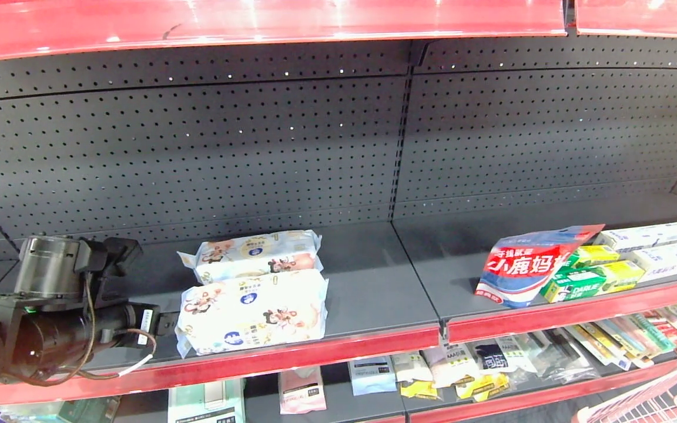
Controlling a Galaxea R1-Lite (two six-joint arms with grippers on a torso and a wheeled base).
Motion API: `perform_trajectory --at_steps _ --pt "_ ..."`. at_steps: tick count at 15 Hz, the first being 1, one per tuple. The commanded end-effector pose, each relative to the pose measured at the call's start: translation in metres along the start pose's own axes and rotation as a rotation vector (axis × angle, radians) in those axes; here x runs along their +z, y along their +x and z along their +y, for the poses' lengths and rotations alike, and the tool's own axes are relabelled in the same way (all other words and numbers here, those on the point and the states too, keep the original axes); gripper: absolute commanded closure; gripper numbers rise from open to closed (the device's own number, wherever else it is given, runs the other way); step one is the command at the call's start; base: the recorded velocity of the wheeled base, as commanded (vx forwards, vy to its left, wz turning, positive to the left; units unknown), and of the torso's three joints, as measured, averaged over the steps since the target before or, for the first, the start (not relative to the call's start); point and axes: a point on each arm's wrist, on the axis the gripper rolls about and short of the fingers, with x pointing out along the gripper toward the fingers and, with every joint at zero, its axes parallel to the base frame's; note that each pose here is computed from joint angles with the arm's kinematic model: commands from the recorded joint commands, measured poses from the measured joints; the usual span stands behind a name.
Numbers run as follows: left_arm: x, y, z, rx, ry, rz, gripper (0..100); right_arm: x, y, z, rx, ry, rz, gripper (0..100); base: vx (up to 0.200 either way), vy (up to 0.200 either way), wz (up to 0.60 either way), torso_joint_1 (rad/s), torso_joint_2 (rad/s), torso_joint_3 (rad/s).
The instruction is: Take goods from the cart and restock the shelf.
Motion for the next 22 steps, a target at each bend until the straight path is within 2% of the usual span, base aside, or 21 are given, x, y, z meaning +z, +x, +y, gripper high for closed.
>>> perform_trajectory --at_steps 1,4,10,14,18,20,22 --pt "0.001 -0.003 0.002 0.006 -0.007 -0.013 0 0.0 0.0 0.0 0.0 0.0 0.0 0 0.0 0.0 0.0 0.0 0.0 0.0" --pt "0.0 -0.009 0.008 0.024 -0.023 -0.03 0 0.0 0.0 0.0 0.0 0.0 0.0 0 0.0 0.0 0.0 0.0 0.0 0.0" --pt "-0.003 -0.03 0.011 0.027 -0.027 -0.086 0 0.0 0.0 0.0 0.0 0.0 0.001 0 0.0 0.0 0.0 0.0 0.0 0.0" --pt "-0.017 -0.048 0.017 0.044 -0.044 -0.114 0 0.0 0.0 0.0 0.0 0.0 0.001 0 0.0 0.0 0.0 0.0 0.0 0.0" --pt "-0.038 -0.075 0.023 0.063 -0.067 -0.176 0 0.0 0.0 0.0 0.0 0.0 0.0 0 0.0 0.0 0.0 0.0 0.0 0.0" --pt "-0.041 -0.082 0.023 0.063 -0.072 -0.201 0 0.0 0.0 0.0 0.0 0.0 0.0 0 0.0 0.0 0.0 0.0 0.0 0.0" --pt "-0.044 -0.095 0.026 0.067 -0.082 -0.247 0 0.0 0.0 0.0 0.002 0.0 0.0 0 0.0 0.0 0.0 0.0 0.0 0.0"
